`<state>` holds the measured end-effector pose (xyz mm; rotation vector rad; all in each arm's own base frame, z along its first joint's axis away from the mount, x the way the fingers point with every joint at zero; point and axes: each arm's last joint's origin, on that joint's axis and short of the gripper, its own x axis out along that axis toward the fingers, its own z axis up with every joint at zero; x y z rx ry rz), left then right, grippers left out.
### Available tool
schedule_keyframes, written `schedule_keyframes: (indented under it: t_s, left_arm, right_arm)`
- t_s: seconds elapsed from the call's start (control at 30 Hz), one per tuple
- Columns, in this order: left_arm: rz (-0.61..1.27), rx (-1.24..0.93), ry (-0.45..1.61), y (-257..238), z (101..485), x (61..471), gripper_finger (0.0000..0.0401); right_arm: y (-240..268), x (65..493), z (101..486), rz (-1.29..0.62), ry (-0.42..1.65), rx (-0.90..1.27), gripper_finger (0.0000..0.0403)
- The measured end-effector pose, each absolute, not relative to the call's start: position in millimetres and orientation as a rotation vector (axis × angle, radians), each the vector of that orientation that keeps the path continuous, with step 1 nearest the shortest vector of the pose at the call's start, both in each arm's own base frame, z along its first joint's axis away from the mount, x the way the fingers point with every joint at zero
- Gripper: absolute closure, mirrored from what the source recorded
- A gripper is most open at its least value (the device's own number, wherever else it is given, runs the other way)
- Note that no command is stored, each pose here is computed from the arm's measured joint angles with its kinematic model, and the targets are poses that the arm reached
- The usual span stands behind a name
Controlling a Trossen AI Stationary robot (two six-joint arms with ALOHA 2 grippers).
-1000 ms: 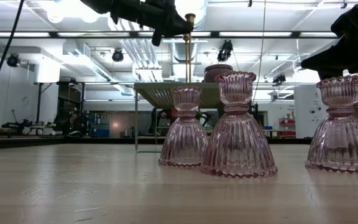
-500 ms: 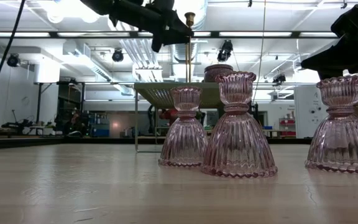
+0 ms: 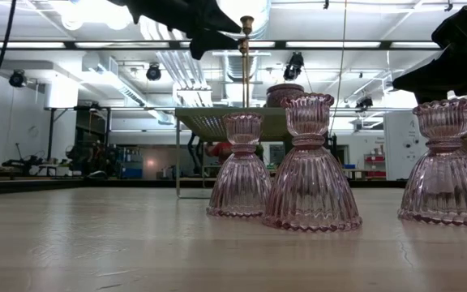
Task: Pick & Place candle stick holders
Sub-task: Put the gold candle holder on the shelf aligned with the other gold candle holders
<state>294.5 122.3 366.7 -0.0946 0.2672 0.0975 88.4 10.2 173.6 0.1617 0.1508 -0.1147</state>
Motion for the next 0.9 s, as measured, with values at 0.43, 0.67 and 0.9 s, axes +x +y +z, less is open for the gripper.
schedule_keyframes:
  t_s: [0.43,0.67,0.9]
  left_arm:
    - [0.056,-0.047,0.421,98.5,355.8,252.5,0.0162]
    - [-0.044,0.026,0.457,62.3,340.6,216.0,0.0162]
    - [-0.181,0.019,0.502,24.1,324.8,173.1,0.0162]
  right_arm:
    - [10.2,88.4,173.5,-0.114,0.151,0.162,0.0390]
    - [10.2,88.4,173.5,-0.114,0.151,0.162,0.0390]
    - [10.2,88.4,173.5,-0.114,0.151,0.162,0.0390]
